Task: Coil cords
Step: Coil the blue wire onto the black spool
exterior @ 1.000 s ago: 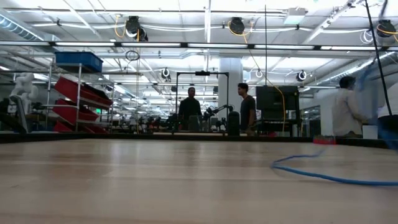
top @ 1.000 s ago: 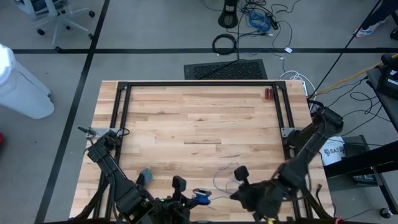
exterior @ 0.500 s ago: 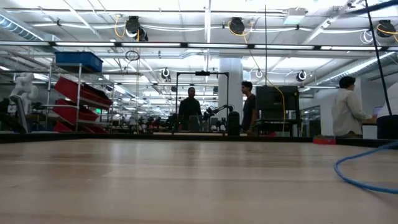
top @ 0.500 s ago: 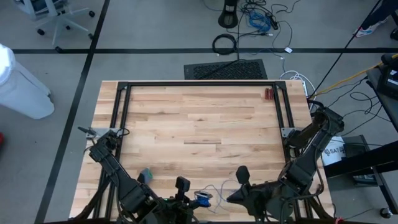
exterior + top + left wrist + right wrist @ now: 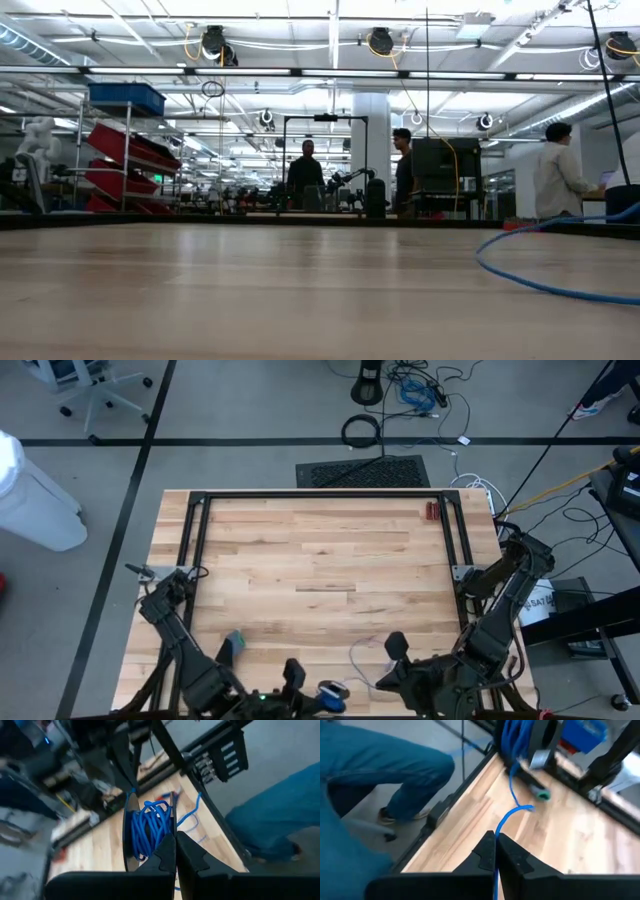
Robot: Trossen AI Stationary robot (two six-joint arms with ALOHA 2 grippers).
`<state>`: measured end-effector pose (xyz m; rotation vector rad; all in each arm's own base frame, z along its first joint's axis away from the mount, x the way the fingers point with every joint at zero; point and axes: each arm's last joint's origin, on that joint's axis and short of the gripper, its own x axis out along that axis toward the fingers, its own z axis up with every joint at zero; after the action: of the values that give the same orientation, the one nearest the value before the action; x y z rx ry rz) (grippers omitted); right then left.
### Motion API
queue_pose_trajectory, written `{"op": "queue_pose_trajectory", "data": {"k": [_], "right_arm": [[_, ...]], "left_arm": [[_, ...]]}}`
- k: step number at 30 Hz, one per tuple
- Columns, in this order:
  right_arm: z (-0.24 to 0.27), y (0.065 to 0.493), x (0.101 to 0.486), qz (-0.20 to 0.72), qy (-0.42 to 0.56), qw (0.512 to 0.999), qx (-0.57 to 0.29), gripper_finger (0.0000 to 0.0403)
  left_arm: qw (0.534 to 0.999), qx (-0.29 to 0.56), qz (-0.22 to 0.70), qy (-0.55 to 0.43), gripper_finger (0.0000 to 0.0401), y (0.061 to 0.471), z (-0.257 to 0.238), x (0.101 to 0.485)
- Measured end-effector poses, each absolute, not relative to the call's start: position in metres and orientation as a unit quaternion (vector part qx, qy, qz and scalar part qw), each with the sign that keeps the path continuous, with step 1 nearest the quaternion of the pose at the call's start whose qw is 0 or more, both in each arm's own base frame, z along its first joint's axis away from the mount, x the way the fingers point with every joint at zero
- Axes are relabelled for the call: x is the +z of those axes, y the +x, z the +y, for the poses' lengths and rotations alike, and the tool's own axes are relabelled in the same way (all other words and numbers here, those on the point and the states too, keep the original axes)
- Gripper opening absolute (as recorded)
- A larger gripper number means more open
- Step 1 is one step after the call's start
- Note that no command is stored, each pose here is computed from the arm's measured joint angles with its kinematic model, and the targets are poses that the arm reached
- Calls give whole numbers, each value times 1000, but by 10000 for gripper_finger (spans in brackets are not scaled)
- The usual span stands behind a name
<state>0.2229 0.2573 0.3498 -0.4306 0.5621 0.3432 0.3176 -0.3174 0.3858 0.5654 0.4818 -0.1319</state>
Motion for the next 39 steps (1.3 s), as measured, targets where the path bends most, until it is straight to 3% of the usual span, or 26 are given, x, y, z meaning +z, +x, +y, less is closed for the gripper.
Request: {"op": "queue_pose_trajectory", "data": {"k": [6, 14, 23, 39], "right_arm": [[263, 216, 352, 274, -212, 920, 183, 0], [274, 206, 382, 210, -219, 932, 198, 0], [283, 201, 388, 170, -239, 932, 215, 0], [280, 213, 396, 123, -264, 933, 212, 0]], "left_arm": [[930, -49, 222, 288, 0, 312, -323, 387], [935, -25, 247, 255, 0, 323, -308, 384], [937, -1, 259, 233, 0, 337, -291, 383], [935, -42, 286, 208, 0, 354, -283, 373]]}}
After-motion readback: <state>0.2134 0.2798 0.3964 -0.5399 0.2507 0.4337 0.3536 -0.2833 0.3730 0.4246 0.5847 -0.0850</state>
